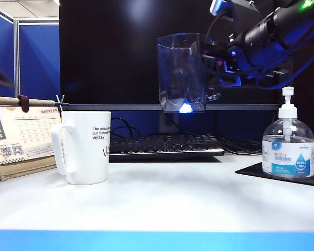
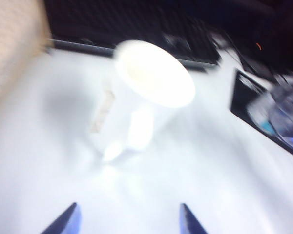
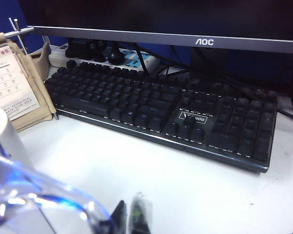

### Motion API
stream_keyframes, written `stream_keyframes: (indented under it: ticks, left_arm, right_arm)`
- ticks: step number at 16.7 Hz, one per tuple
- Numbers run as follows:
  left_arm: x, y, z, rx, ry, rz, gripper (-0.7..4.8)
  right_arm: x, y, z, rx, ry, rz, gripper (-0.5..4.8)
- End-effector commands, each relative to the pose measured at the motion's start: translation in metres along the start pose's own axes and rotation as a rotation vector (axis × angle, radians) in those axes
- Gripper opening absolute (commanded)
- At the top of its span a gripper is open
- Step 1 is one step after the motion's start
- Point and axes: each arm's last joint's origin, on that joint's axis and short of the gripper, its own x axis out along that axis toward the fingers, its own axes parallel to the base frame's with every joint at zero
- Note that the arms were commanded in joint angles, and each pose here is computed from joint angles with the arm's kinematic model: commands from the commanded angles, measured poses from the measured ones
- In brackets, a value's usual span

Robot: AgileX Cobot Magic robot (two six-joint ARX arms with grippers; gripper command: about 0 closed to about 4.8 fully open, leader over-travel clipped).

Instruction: Swap the positions of the transparent plastic cup and the white ceramic cup.

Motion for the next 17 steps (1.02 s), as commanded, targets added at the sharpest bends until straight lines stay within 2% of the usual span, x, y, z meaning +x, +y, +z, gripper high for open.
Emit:
stream_keyframes:
  ticks: [1, 3, 5, 7, 10, 12, 17]
  left_arm:
    - [0.021, -0.007, 0.005, 0.057, -0.031, -0.041, 2.51]
    - [0.033, -0.012, -0.002, 0.067, 0.011, -0.031, 2.51]
    - [0.044, -0.016, -0.008, 0.112, 0.043, -0.025, 2.51]
    - [0.052, -0.016, -0.010, 0.164, 0.024, 0.068, 2.52]
    - [0.057, -0.012, -0.011, 0.167, 0.008, 0.125, 2.53]
    - [0.062, -0.011, -0.012, 0.183, 0.011, 0.118, 2.82]
    - [0.073, -0.008, -0.016, 0.181, 0.022, 0.103, 2.83]
  right_arm:
    - [-0.001, 0.001, 0.005, 0.011, -0.036, 0.005, -0.06]
    - [-0.001, 0.001, 0.006, 0.011, -0.038, 0.005, -0.06]
    - [-0.002, 0.001, 0.007, 0.012, -0.043, 0.008, -0.06]
    - [-0.002, 0.001, 0.008, 0.012, -0.048, 0.009, -0.06]
    - [-0.003, 0.001, 0.007, 0.011, -0.038, 0.021, -0.06]
    - [-0.003, 0.001, 0.006, 0.010, -0.026, 0.023, -0.06]
    - [-0.003, 0.001, 0.005, 0.010, -0.021, 0.022, -0.06]
